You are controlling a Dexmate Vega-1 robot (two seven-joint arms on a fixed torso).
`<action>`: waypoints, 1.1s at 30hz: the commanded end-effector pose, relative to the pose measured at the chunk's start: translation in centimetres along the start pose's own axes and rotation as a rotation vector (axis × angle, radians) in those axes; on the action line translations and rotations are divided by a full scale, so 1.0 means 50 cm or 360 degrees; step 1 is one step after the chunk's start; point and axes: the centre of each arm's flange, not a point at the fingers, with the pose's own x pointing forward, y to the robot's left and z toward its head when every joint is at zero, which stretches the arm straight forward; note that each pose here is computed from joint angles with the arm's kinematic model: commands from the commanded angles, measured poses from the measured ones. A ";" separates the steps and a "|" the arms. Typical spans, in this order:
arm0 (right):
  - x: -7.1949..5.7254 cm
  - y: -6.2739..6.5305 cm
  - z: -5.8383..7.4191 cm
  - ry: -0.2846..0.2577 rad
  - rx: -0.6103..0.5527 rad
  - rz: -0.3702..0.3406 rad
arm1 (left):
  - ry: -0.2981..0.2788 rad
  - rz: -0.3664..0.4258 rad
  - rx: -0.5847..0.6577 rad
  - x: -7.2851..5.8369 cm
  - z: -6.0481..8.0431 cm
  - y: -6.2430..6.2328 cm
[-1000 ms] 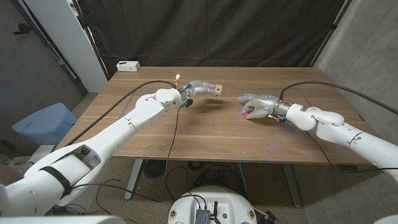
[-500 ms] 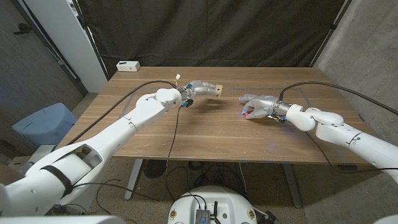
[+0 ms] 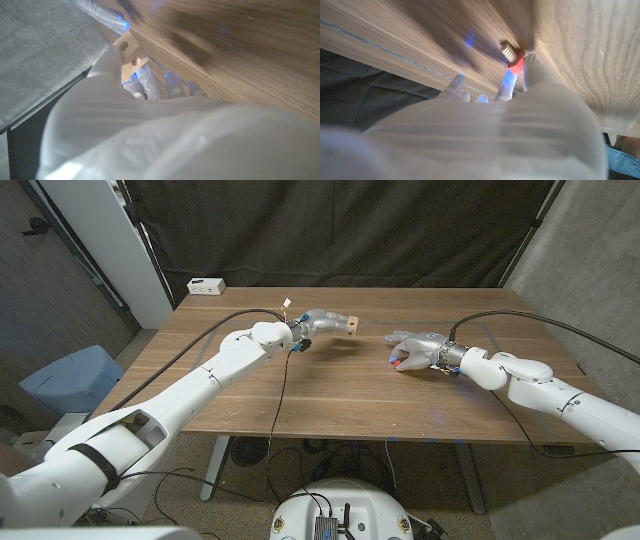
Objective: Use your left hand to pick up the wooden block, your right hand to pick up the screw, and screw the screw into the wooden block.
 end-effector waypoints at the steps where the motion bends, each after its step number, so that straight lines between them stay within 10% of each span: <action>1: -0.010 -0.004 0.000 0.0014 -0.0001 0.0002 | 0.0004 -0.0004 -0.0003 -0.001 -0.002 -0.005; 33: -0.023 -0.039 0.009 0.0081 0.0088 0.0136 | -0.0007 0.0011 0.0000 -0.015 -0.009 -0.003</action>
